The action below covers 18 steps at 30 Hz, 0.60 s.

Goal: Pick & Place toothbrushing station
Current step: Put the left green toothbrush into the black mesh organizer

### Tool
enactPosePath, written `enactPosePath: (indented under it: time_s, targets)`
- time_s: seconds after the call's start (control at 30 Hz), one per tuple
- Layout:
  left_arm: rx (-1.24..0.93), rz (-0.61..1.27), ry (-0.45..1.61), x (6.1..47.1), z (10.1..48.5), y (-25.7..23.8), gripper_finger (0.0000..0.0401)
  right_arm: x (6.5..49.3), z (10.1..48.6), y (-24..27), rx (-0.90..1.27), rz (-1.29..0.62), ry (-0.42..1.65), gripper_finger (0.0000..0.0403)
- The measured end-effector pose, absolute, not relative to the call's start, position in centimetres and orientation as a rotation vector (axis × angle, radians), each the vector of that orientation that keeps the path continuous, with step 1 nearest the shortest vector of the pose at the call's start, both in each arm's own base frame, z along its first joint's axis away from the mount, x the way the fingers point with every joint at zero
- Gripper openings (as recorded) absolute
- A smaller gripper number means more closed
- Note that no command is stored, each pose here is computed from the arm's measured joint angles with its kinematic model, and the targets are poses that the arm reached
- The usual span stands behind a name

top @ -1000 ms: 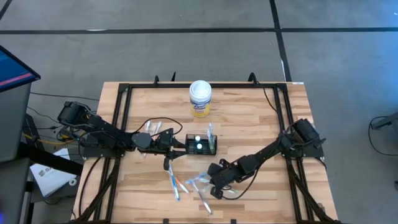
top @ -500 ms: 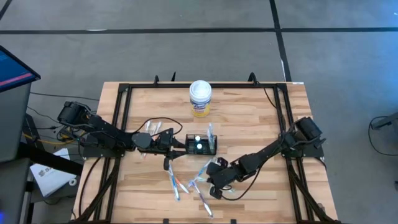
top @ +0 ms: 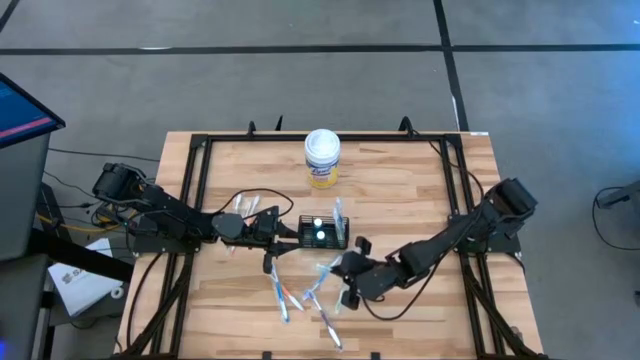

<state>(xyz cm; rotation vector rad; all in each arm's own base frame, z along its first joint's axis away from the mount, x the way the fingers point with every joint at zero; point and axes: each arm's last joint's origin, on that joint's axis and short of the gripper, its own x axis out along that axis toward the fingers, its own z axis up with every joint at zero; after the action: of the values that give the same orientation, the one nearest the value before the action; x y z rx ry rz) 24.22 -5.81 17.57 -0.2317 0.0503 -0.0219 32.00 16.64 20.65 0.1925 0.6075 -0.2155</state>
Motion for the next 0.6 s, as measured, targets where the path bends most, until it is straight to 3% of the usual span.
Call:
enactPosePath:
  time_s: [0.6]
  targets:
    - [-0.232, -0.022, 0.051, 24.2, 17.6, -5.8, 0.0113, 30.7, 23.8, 14.5, 0.079, -0.328, 0.474, 0.0000]
